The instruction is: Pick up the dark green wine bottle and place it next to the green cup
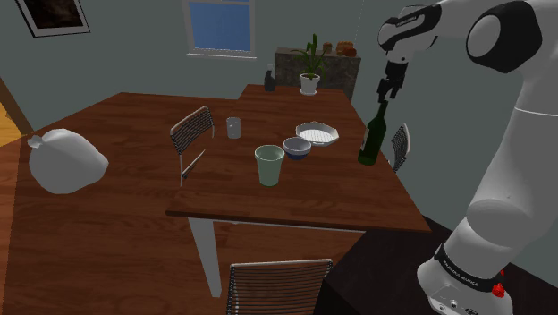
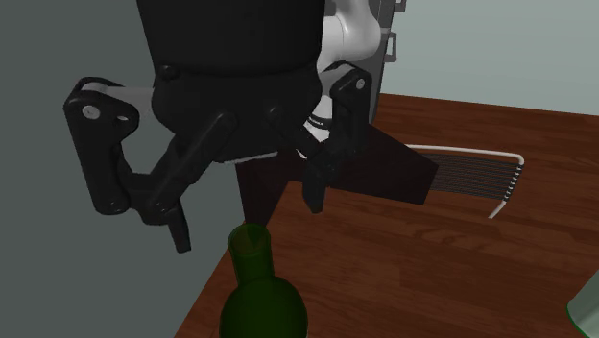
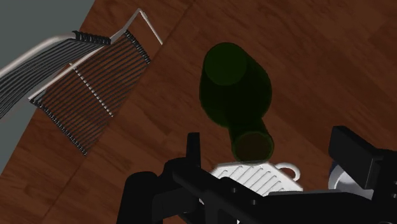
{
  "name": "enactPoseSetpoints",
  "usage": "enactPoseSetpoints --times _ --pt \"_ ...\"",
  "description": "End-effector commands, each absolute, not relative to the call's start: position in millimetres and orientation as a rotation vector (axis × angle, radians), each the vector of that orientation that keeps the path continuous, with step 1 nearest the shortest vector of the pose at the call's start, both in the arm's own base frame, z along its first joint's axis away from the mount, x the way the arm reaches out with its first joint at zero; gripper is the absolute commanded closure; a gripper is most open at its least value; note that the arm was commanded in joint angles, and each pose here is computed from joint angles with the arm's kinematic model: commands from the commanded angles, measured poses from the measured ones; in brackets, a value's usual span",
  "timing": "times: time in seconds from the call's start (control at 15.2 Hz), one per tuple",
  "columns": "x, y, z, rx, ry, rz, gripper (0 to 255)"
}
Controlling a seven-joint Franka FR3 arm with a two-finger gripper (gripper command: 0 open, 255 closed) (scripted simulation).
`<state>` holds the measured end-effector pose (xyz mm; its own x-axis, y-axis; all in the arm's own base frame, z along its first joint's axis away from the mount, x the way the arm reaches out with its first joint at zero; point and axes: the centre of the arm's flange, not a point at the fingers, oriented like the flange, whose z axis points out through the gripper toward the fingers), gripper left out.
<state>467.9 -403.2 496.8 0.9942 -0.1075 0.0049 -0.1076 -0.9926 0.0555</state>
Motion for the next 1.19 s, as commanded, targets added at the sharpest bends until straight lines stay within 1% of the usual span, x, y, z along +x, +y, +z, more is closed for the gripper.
enactPoseSetpoints --times 0.0,0.33,0.86,0.92,1.12 --pt "471 -407 489 3.079 -0.163 0.003 0" --pt "470 -409 459 3.079 -0.163 0.003 0" --pt "470 -409 459 3.079 -0.163 0.003 0" --pt "470 -409 459 3.079 -0.163 0.003 255" --pt "470 -409 459 3.079 -0.163 0.003 255"
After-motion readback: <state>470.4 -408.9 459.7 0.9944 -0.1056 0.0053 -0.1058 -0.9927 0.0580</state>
